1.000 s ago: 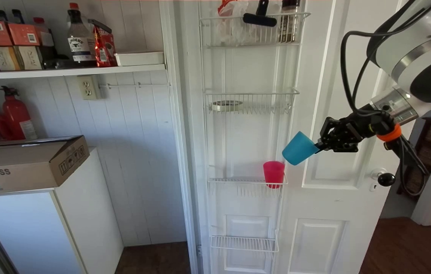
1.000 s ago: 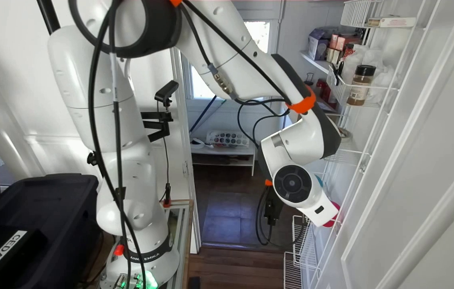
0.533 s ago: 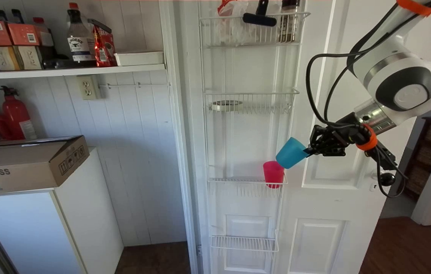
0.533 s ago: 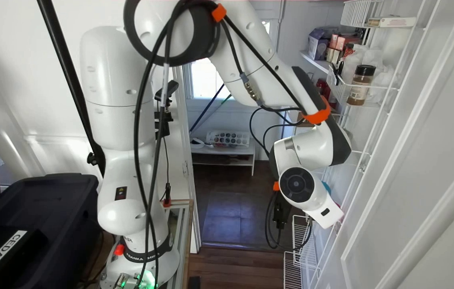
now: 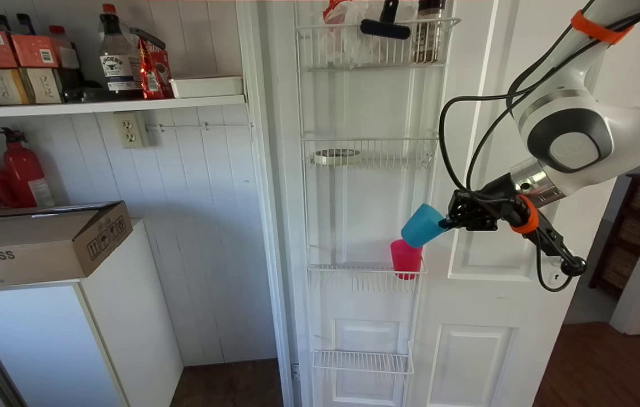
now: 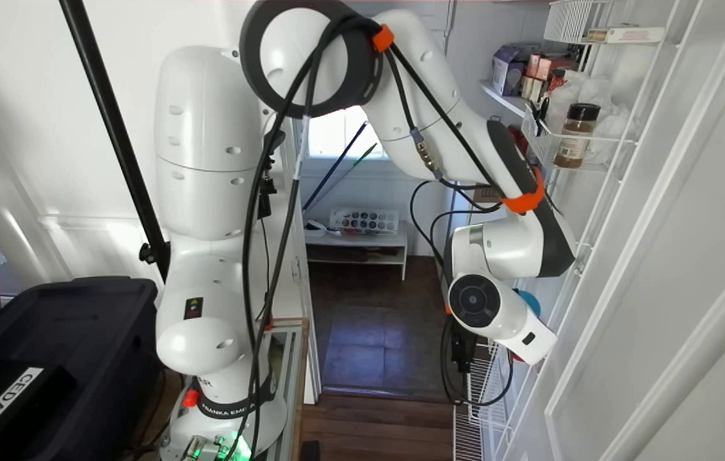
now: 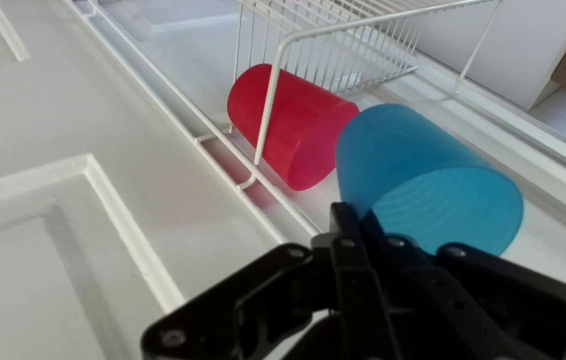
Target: Put the blue cup inside the pink cup
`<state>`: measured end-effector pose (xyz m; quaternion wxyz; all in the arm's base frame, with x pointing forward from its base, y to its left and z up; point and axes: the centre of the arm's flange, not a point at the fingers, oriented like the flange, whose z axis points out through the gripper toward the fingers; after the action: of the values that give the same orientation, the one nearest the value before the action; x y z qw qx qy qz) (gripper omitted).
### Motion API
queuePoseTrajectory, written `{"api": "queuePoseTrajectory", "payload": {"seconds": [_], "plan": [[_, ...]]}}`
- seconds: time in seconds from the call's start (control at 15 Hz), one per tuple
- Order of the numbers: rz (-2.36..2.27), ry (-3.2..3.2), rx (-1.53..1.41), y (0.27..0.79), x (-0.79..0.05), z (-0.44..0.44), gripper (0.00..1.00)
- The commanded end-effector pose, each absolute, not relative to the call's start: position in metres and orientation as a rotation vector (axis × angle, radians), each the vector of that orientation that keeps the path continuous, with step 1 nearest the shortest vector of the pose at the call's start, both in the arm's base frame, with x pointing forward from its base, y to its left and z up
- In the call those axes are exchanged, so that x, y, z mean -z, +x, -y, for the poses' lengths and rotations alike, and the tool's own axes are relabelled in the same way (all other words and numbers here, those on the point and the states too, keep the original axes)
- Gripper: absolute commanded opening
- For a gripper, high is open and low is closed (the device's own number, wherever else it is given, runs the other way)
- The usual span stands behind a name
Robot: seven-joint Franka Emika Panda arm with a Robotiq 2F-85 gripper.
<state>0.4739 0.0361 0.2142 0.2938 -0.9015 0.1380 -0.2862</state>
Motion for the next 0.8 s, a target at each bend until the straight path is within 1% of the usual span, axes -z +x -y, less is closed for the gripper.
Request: {"api": "queuePoseTrajectory", "payload": {"seconds": [0.0,0.73], "plan": [[-0.343,-2.412,0.837,0.482,-0.199,-0.044,0.01],[-0.235,-2.492,0.909,0.491,-0.186,-0.048,0.01]]}}
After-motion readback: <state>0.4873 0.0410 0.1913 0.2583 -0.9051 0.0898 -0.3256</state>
